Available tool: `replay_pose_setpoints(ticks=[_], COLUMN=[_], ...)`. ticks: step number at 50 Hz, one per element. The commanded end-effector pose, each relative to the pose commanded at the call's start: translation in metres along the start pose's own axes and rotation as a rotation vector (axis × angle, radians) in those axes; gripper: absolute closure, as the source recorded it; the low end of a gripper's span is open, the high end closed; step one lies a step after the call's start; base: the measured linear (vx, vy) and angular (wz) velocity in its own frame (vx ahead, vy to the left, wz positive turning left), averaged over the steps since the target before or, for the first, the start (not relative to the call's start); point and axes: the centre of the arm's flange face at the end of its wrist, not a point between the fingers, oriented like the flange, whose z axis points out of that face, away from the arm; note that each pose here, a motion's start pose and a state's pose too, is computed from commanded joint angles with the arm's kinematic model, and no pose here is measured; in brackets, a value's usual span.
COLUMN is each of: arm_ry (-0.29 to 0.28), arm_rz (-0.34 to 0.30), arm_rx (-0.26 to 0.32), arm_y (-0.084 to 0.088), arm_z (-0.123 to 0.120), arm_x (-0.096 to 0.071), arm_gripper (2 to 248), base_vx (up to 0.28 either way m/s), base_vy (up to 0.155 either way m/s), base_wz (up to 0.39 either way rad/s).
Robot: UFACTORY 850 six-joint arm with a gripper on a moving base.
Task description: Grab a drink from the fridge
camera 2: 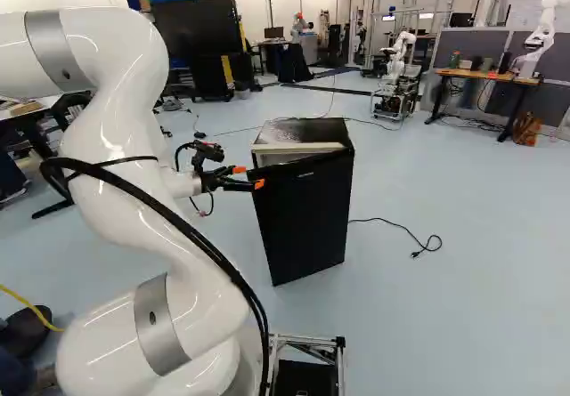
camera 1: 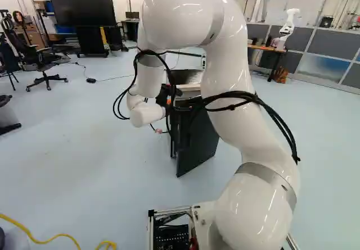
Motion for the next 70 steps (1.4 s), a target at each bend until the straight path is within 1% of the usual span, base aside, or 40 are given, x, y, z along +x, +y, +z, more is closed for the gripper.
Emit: replay_pose_setpoints(ticks=[14, 37, 44, 54, 70], arm_ry=[0.012, 0.051, 0.054, 0.052, 0.044], arm_rz=[0.003, 0.016, 0.017, 0.009, -0.013], arm_rx=[-0.015, -0.087, -0.104, -0.12, -0.148], arm_y=[0.002, 0.016, 0.02, 0.033, 0.061], arm_z=[0.0, 0.006, 0.008, 0.01, 0.011], arm_x=[0.001, 0.007, 0.008, 0.008, 0.007], arm_gripper=[3, 3, 3, 3, 3], base_vx=[0.0, 0.0, 0.0, 0.0, 0.0], base_vy=[0.0, 0.0, 0.0, 0.0, 0.0], base_wz=[0.0, 0.0, 0.0, 0.0, 0.0])
